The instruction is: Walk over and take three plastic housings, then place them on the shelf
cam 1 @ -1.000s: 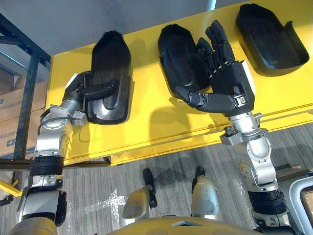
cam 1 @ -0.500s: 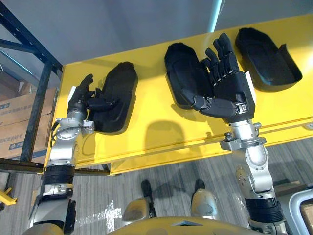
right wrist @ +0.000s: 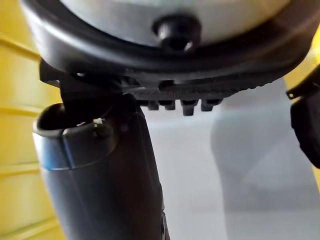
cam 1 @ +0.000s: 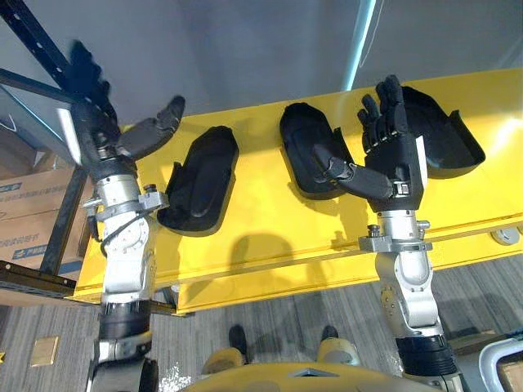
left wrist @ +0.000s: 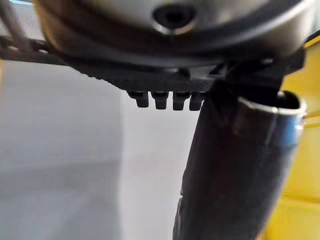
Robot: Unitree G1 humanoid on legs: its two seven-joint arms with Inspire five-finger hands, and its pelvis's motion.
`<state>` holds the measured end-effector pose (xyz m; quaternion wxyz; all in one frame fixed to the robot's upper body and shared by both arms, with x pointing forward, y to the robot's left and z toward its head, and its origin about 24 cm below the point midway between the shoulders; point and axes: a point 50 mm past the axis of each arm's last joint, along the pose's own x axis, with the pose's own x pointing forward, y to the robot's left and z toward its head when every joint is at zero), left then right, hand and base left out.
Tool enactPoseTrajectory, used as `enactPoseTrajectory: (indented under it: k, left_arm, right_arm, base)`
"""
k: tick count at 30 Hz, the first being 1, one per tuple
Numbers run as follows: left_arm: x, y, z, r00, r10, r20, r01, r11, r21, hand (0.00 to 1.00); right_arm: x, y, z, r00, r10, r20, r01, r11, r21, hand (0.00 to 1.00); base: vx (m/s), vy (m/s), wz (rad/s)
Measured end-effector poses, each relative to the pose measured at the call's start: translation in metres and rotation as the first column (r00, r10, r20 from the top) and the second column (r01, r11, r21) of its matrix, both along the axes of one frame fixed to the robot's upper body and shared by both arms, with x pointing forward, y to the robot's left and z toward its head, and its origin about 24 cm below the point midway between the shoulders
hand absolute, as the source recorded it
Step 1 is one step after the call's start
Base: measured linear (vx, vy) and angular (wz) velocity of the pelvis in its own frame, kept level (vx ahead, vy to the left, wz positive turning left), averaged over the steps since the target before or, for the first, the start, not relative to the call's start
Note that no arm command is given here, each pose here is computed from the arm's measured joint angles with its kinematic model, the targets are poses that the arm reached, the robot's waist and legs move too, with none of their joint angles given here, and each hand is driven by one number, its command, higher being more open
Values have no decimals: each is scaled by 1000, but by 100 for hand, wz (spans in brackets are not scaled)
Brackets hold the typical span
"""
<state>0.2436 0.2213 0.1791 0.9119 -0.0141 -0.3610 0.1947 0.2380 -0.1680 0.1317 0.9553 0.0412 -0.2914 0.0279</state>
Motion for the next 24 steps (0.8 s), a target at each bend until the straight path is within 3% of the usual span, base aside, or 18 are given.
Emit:
enactPoseTrajectory:
  k: [3,4,11,16,24]
  left_arm:
    - [-23,-2,-2,997,41,71,-41,999,0,100]
    - [-56,5,-19,998,59,6,-59,998,30,100]
    - [-57,4,-21,999,52,-6,-51,998,33,100]
    - [-65,5,-41,993,37,-111,-37,999,1,100]
    - [-73,13,-97,879,35,-476,-58,998,-34,100]
  right_arm:
    - [0,-9,2,999,-49,9,49,999,10,100]
    - [-7,-31,11,984,-164,64,160,986,52,100]
    - [-7,-31,11,985,-162,61,159,986,50,100]
    - [-12,-27,0,992,-124,19,123,992,36,100]
    - [-15,-17,0,1000,5,16,-5,999,-35,100]
  base:
    - [-2,-5,5]
    - [0,0,0]
    - [0,0,0]
    - [0,0,0]
    - [11,-2,2]
